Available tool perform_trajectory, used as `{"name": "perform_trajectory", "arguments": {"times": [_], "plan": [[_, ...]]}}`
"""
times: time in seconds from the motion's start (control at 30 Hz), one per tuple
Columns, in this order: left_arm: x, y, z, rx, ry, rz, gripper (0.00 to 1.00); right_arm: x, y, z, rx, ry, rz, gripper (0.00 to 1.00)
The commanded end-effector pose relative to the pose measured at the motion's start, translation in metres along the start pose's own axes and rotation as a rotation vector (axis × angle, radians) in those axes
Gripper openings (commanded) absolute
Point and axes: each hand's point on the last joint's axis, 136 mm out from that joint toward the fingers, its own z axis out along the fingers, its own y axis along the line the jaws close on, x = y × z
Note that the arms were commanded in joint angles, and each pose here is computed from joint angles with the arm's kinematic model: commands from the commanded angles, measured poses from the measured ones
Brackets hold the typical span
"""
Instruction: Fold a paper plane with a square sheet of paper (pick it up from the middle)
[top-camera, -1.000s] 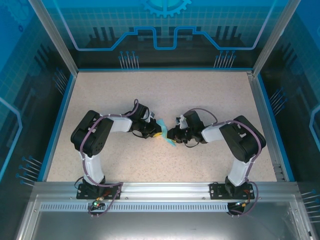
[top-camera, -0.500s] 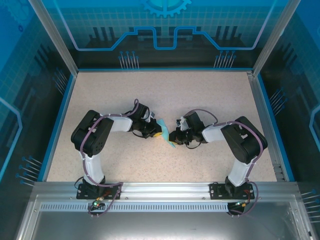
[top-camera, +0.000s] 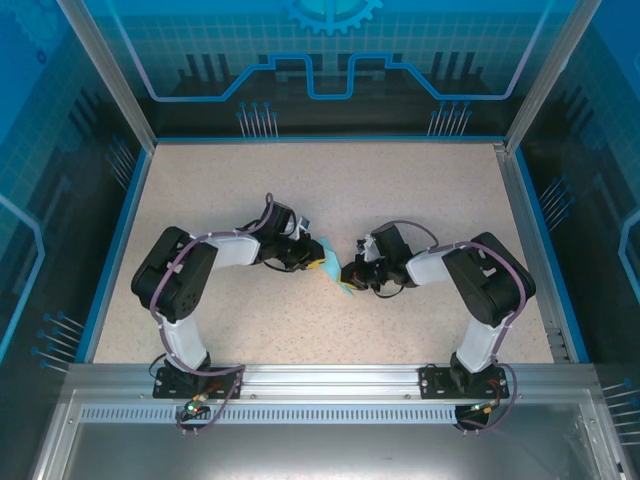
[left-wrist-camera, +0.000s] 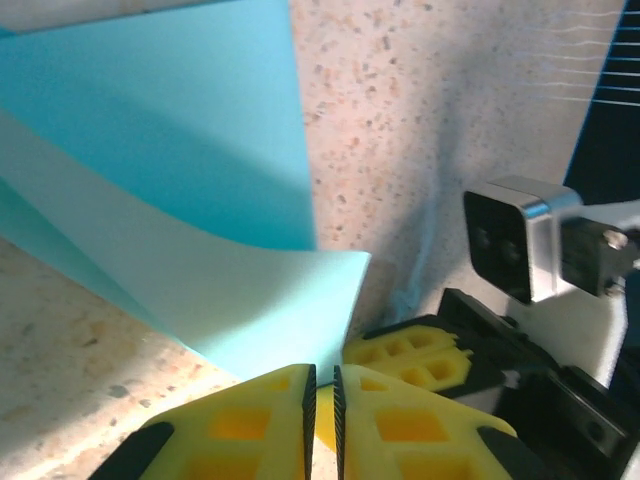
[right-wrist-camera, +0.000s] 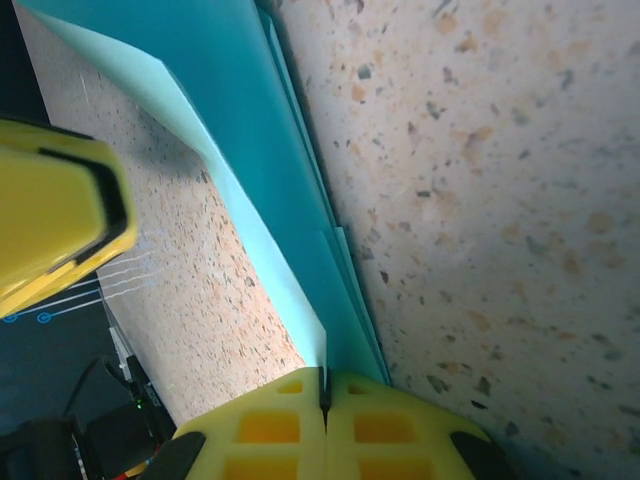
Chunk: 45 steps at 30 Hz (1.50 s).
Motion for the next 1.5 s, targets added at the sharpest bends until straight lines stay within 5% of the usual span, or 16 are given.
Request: {"name": "perform_trajectory", "arguments": {"times": [0.0, 0.83, 1.17, 1.47], "plan": [[0.014, -0.004, 0.001, 0.026, 0.03, 0.034, 0.16, 0.004, -0.017, 0.002, 0.023, 0.023, 0.068, 0.04], [0.016, 0.03, 0.028, -0.118, 0.068, -0.054, 0.09, 0.008, -0.024, 0.006, 0.027, 0.054, 0.095, 0.05], [0.019, 0.044, 0.027, -0.186, 0.074, -0.081, 0.09, 0.009, -0.002, -0.01, 0.026, 0.074, -0.024, 0.14], [0.02, 0.047, 0.028, -0.203, 0.083, -0.096, 0.08, 0.021, -0.01, -0.016, 0.062, 0.12, -0.045, 0.13]]}}
